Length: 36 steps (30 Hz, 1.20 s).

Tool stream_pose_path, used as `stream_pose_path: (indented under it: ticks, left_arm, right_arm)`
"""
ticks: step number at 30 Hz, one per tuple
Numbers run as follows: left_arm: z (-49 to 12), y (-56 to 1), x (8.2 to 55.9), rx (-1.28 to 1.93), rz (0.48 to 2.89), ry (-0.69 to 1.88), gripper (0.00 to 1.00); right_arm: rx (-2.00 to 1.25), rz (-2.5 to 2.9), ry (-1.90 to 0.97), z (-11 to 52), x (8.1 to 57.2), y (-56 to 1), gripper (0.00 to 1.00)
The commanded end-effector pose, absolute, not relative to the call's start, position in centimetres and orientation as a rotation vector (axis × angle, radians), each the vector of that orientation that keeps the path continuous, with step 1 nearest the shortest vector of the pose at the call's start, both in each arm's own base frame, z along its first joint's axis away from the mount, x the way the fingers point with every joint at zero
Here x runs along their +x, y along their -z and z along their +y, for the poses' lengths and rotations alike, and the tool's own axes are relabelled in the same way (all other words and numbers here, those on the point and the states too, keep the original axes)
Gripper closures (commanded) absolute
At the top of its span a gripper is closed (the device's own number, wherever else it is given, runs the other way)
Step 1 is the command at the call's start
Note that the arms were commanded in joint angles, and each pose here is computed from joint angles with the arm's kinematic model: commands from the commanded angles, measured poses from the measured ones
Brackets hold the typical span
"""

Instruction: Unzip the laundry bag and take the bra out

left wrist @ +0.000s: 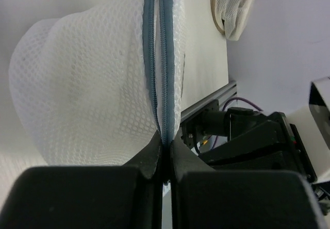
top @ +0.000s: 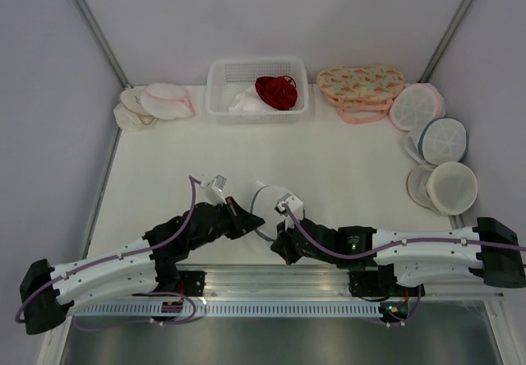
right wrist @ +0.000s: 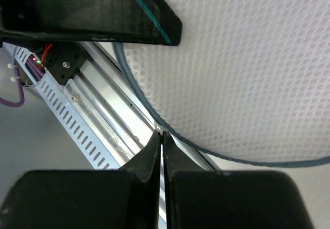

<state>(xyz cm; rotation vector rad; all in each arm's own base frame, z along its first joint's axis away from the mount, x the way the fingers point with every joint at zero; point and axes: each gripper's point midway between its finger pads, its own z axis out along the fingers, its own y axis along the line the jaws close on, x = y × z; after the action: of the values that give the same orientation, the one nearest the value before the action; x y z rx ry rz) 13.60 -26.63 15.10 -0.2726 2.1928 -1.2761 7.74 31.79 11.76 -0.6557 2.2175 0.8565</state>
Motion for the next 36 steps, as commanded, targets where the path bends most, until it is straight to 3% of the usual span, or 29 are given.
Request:
stream_pose_path:
  ticks: [1, 9, 15, 23, 36]
  left_arm:
    - [-27.2, -18.6, 14.4, 0.012, 2.082, 1.200, 0.98]
    - [-27.8, -20.2, 12.2, 0.447, 2.094, 1.126, 0.98]
    - [-26.8, -22.0, 11.3, 0.573, 2.049, 1.100, 0.98]
    - [-26.3, -20.7, 9.3, 0.771, 2.175, 1.055, 0.98]
    - [-28.0, -19.7, 6.2, 1.059, 2.222, 1.196, 0.98]
  right_arm:
    - [-0.625, 2.257, -0.772, 30.7, 8.0, -10.9, 1.00]
    - [-0.535, 2.278, -0.592, 28.4, 9.8, -9.7, 1.00]
    - [-0.434, 2.266, -0.431, 26.0, 11.5, -9.4, 1.00]
    - [-0.315, 2.191, -0.254, 22.4, 13.8, -11.2, 1.00]
    - [-0.199, 2.040, -0.104, 19.4, 16.7, -15.6, 1.00]
